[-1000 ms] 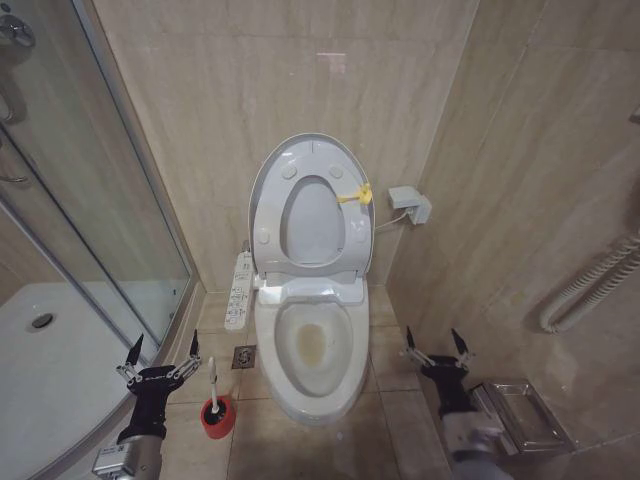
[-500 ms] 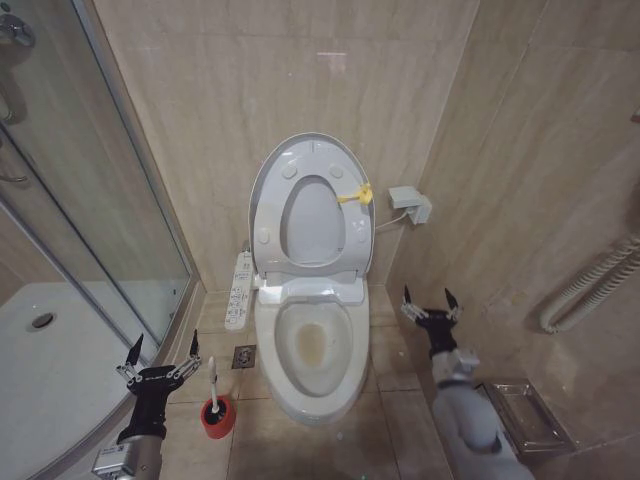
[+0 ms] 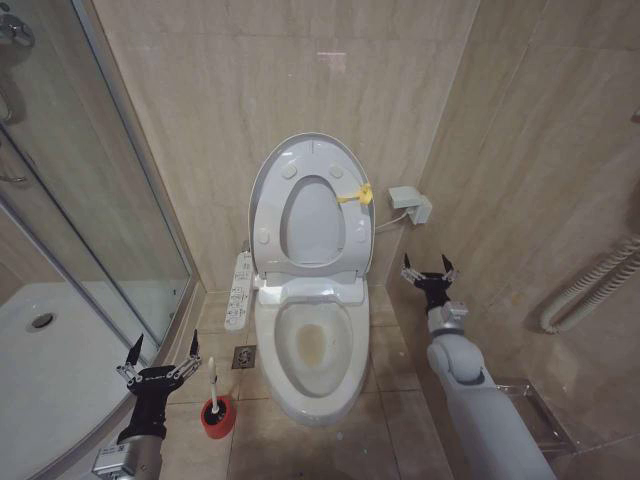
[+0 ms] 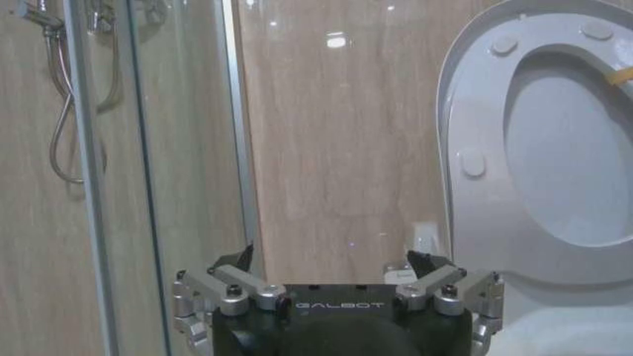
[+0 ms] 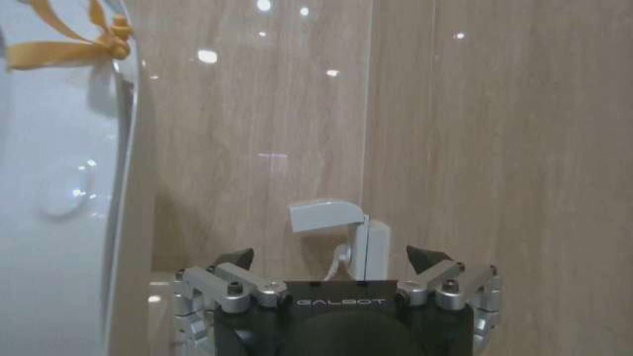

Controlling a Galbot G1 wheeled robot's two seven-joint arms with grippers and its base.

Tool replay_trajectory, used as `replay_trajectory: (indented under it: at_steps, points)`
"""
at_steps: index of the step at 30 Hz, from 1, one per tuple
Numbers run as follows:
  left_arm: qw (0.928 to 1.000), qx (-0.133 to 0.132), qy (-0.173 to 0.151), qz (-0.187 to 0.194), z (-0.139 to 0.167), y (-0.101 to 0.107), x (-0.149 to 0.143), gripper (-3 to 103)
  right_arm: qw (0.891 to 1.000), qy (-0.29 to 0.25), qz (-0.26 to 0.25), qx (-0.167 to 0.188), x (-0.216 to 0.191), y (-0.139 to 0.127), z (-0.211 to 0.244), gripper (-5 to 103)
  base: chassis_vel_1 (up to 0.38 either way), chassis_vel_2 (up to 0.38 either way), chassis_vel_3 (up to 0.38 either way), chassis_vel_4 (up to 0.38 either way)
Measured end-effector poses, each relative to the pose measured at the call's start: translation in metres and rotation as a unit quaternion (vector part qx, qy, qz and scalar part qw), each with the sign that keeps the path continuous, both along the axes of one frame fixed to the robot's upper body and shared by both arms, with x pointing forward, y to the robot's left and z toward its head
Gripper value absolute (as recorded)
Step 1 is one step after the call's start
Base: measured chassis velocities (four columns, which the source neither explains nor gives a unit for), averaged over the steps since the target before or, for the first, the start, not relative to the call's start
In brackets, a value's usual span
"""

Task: Open the toilet lid, clean the toilet bowl with a toilet brush, close the toilet lid, and flush.

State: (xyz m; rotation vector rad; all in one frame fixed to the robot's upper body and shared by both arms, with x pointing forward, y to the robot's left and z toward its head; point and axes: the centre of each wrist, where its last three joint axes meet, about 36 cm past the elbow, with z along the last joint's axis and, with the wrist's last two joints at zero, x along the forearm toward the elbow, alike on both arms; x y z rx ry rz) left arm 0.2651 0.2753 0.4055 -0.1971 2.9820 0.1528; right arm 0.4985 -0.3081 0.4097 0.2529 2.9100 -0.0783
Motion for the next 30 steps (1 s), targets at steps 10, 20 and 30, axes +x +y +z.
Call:
replay_trajectory:
  at_steps: [10, 20, 30]
  points:
    - [1.0, 0.0, 0.0, 0.0, 0.0, 0.0, 0.0, 100, 1.0, -0.021, -0.013, -0.016, 0.034, -0.003, 0.019, 100, -0.062, 0.055, 0.061, -0.064]
    - [1.0, 0.0, 0.0, 0.0, 0.0, 0.0, 0.0, 100, 0.997, -0.045, -0.047, -0.04, 0.1, 0.001, 0.056, 100, 0.0, 0.0, 0.0, 0.0]
    - [1.0, 0.0, 0.0, 0.0, 0.0, 0.0, 0.0, 100, 0.998, -0.037, -0.034, -0.024, 0.142, 0.039, 0.081, 100, 0.0, 0.0, 0.0, 0.0]
